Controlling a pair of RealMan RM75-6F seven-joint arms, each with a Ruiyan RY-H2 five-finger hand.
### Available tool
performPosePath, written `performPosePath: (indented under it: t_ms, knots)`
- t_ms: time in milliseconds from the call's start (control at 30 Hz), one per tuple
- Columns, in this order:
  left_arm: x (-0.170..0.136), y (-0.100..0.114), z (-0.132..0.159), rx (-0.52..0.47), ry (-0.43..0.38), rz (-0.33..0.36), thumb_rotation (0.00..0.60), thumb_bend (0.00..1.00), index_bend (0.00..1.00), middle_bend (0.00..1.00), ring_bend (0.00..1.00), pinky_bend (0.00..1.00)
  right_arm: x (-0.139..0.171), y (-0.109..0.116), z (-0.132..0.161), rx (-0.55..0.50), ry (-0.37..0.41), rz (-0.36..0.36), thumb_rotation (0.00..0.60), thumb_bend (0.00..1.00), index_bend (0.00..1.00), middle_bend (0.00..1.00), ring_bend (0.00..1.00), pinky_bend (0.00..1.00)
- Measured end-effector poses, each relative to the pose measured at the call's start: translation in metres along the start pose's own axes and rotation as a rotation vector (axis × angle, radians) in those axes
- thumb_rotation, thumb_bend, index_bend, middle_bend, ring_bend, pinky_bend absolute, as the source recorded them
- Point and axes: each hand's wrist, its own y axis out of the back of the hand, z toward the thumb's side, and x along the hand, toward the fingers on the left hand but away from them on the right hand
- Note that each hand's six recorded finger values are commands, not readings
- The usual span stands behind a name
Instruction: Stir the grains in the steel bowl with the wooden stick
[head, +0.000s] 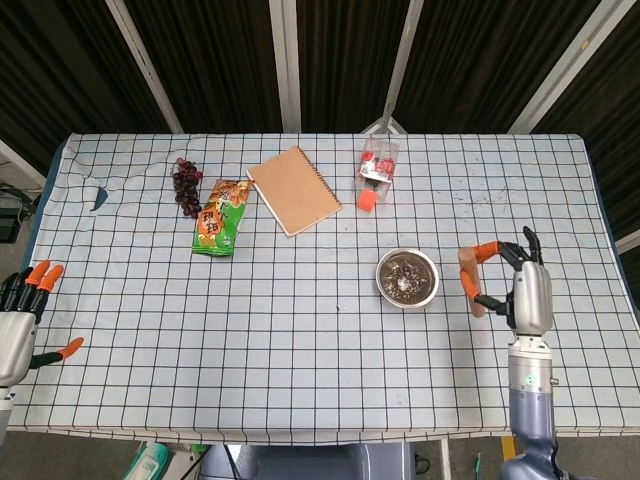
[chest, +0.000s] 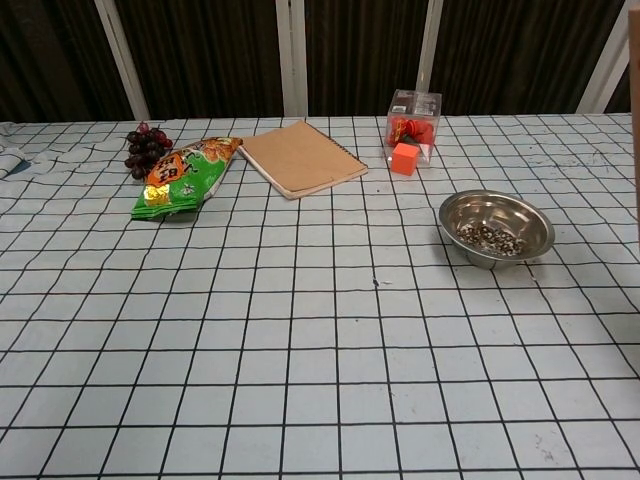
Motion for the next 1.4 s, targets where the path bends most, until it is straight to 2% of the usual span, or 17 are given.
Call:
performPosePath:
  t_ms: [233,467,733,933,1400]
  knots:
    - [0.0,0.0,0.0,-0.006,0.001,-0.003,0.6,0.02,0.0,0.0,0.0,0.0,-0.012,-0.007,0.008,-0.245,-0.035,-0.071,0.6,0.55,0.85,0.72,0.37,0.0]
    - [0.0,0.0,-0.001,-0.018,0.005,-0.009,0.6,0.02,0.0,0.0,0.0,0.0,-0.013,-0.022,0.007,-0.364,0.01,-0.182,0.6,0.55,0.85,0.72,0.37,0.0]
    - [0.001,-0.001,-0.001,-0.026,0.009,-0.014,0.6,0.02,0.0,0.0,0.0,0.0,-0.017,-0.05,0.006,-0.426,0.048,-0.266,0.6,0.55,0.85,0.72,0.37,0.0]
    - [0.001,-0.001,-0.001,-0.03,0.006,-0.018,0.6,0.02,0.0,0.0,0.0,0.0,-0.02,-0.069,0.007,-0.433,0.059,-0.27,0.6,0.55,0.85,0.72,0.37,0.0]
    - [0.001,-0.001,-0.001,-0.037,0.008,-0.022,0.6,0.02,0.0,0.0,0.0,0.0,-0.021,-0.087,0.005,-0.43,0.053,-0.261,0.6,0.55,0.85,0.72,0.37,0.0]
